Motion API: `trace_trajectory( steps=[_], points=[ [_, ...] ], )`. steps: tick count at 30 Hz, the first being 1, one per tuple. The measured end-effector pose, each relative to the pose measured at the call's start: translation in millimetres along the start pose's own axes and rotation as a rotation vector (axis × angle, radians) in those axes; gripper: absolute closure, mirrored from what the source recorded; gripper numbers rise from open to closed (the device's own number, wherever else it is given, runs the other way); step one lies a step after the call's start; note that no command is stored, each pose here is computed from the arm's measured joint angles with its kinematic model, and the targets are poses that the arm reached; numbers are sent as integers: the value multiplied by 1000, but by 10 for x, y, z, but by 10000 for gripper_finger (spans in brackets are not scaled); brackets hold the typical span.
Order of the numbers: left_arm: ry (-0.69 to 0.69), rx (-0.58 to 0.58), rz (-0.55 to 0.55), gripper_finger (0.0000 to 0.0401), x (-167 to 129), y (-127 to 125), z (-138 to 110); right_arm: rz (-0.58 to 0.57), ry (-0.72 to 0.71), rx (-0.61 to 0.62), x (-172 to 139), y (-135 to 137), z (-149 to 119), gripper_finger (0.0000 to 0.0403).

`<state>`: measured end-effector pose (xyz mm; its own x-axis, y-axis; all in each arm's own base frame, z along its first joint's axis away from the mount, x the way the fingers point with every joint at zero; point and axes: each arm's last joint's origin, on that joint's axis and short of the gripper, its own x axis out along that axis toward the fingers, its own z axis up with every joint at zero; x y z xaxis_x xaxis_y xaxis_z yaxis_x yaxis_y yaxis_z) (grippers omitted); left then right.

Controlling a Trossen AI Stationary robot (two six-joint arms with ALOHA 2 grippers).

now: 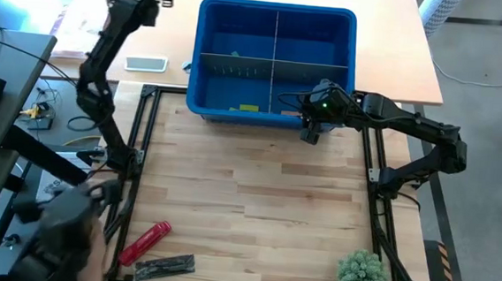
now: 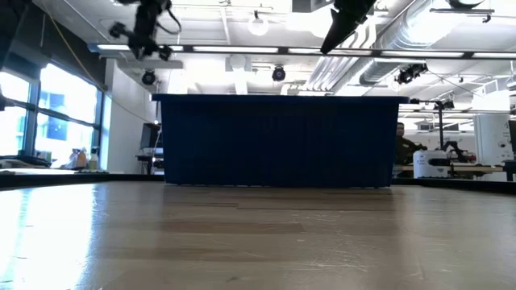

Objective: Sort blocks

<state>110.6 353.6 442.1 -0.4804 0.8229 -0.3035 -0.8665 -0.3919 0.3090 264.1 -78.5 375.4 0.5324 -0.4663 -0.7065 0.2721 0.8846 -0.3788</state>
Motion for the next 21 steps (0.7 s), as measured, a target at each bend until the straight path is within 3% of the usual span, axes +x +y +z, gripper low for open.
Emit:
trace_trajectory(
  steps=[4, 13, 17, 21],
  points=[
    [-34, -56, 6, 388, -288, 265, 44, -3, -11, -17, 0, -3, 11, 217],
    [-162, -123, -120, 388, -1008, 476, -146, -24, -88, -41, -4, -22, 88, 217],
    [-214, -162, -316, 388, -1255, 538, -202, -29, -100, -51, -4, -28, 101, 217],
    [-292, -148, -410, 391, -1585, 539, -183, -31, -103, -53, -4, -31, 103, 217]
  ],
)
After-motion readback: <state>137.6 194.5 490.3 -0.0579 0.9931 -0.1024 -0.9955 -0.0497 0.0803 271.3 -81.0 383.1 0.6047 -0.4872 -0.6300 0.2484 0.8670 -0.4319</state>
